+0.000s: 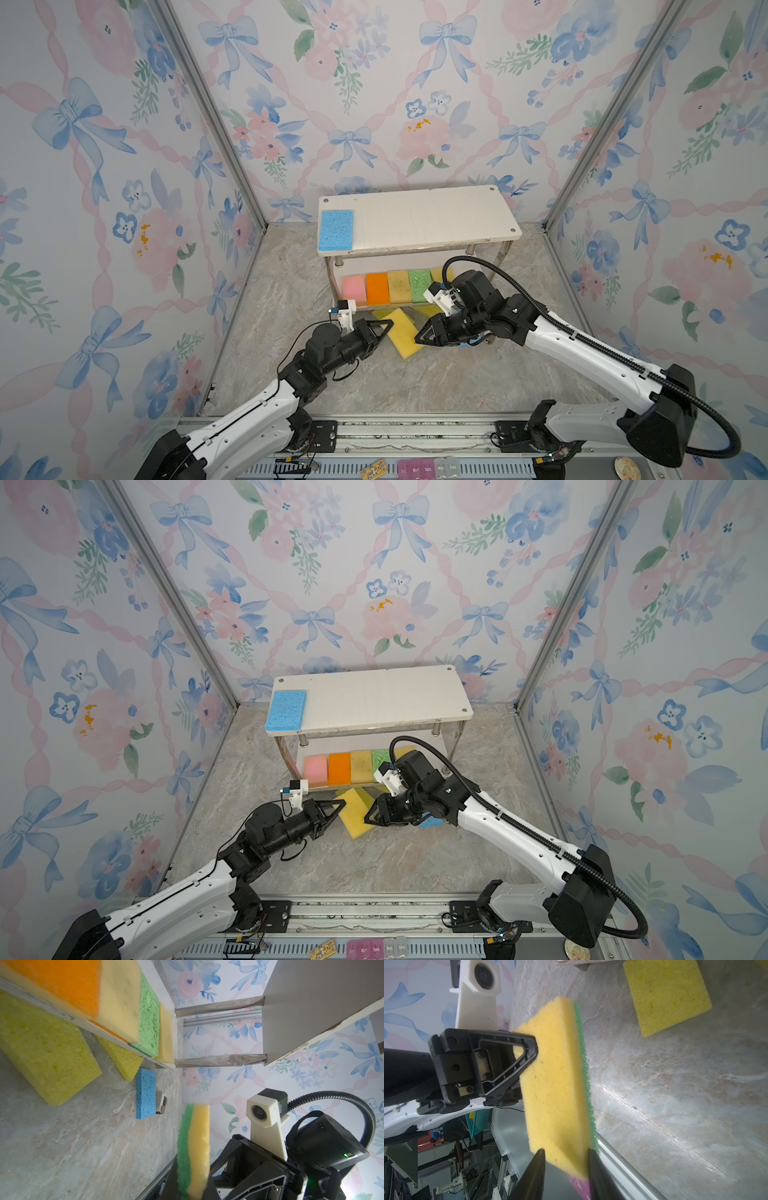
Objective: Arrange cleaning sponges on a shelf
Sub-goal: Pick up the cleaning sponge from the bottom-center of the table.
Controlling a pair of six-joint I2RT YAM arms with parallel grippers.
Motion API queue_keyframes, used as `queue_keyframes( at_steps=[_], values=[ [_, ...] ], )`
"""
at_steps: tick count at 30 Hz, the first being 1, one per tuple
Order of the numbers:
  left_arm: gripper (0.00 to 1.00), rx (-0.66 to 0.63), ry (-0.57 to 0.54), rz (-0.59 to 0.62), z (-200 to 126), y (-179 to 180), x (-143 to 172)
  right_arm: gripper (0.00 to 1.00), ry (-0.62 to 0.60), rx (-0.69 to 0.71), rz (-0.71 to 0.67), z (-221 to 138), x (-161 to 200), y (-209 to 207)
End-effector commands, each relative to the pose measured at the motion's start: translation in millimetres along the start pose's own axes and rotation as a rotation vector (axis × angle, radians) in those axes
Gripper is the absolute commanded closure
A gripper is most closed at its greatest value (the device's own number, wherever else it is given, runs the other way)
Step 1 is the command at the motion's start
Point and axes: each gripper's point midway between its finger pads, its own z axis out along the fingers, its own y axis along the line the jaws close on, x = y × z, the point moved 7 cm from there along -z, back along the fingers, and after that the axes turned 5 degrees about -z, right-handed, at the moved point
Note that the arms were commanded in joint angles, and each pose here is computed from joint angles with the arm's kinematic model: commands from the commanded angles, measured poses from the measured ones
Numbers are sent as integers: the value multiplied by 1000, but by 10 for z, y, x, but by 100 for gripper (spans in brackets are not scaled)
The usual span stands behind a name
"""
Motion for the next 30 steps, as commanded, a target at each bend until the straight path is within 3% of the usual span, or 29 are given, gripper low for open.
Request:
queue_keyframes(
  at_steps=[1, 20, 21, 23, 27, 30],
  values=[
    [89, 55, 12, 25, 21, -155, -7, 66, 5, -31, -29, -16, -39, 109],
    [86, 87, 14, 20, 105, -269, -34, 100, 29, 92, -65, -57, -57, 18],
    [80, 89, 18, 25, 107, -278, -31, 100, 24, 94, -69, -83, -51, 23],
    [60, 93, 30, 43, 106, -292, -22, 100, 16, 97, -81, -149, -29, 39],
    [2, 75, 35, 60, 74, -258, -25, 100, 9, 128, -97, -366, 49, 42],
    [2, 46, 4, 89, -1, -257, -70, 100, -16, 141, -123, -621, 120, 119]
  ],
)
